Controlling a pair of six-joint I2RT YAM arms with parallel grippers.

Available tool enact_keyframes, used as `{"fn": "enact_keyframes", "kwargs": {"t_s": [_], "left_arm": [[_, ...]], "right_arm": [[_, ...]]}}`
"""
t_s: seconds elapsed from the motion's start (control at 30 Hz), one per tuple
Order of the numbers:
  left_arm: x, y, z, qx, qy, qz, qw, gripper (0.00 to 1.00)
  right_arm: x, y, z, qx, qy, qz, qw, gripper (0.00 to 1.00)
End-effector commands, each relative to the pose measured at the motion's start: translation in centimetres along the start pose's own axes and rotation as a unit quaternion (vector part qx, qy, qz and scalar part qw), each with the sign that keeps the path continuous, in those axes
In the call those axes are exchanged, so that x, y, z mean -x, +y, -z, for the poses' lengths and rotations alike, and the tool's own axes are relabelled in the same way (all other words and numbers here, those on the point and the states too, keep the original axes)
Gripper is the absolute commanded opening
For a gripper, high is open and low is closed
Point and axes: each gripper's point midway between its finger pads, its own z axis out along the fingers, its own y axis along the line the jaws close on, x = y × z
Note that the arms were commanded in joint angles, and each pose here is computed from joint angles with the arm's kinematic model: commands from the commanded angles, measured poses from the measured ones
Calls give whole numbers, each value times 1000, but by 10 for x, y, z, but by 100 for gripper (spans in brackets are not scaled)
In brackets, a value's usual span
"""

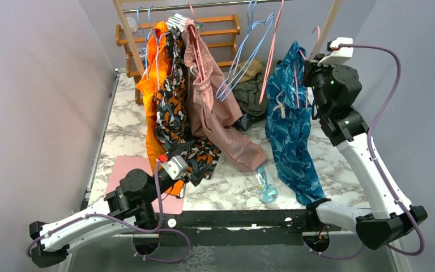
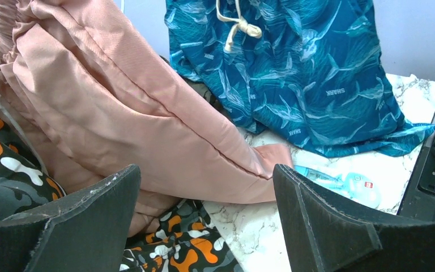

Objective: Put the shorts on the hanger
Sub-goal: Place the hanger at the clothesline.

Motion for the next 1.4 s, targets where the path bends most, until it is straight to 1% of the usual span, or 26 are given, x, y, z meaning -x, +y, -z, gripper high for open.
{"fn": "enact_keyframes", "kwargs": {"t_s": [0.0,0.07,0.37,0.53,0.63,0.77,0.9,1.13,1.37], "left_arm": [[11,-1,0,-3,-25,20,999,89],[12,-2,-1,-4,-26,21,999,88],[10,-1,-2,-2,-23,15,1000,89],[9,-1,-2,-3,-22,15,1000,88],[7,-3,-2,-5,-17,15,1000,89],[2,-4,-2,-7,-9,16,1000,89],[3,-3,-2,-5,-11,19,1000,89],[0,-1,-3,0,-4,15,1000,89],[-3,1,-2,5,3,12,1000,89]], "right_arm": [[77,2,4,31,-136,-64,988,1],[90,1,2,29,-156,-59,986,1],[143,2,-5,25,-206,-26,978,1],[121,3,-25,14,-181,-19,983,1],[110,1,-37,18,-171,-34,985,1],[115,-5,-45,24,-185,-65,980,1],[122,-7,-49,31,-202,-72,976,1],[121,-6,-62,36,-202,-68,976,1],[110,-4,-77,41,-190,-66,979,1]]}}
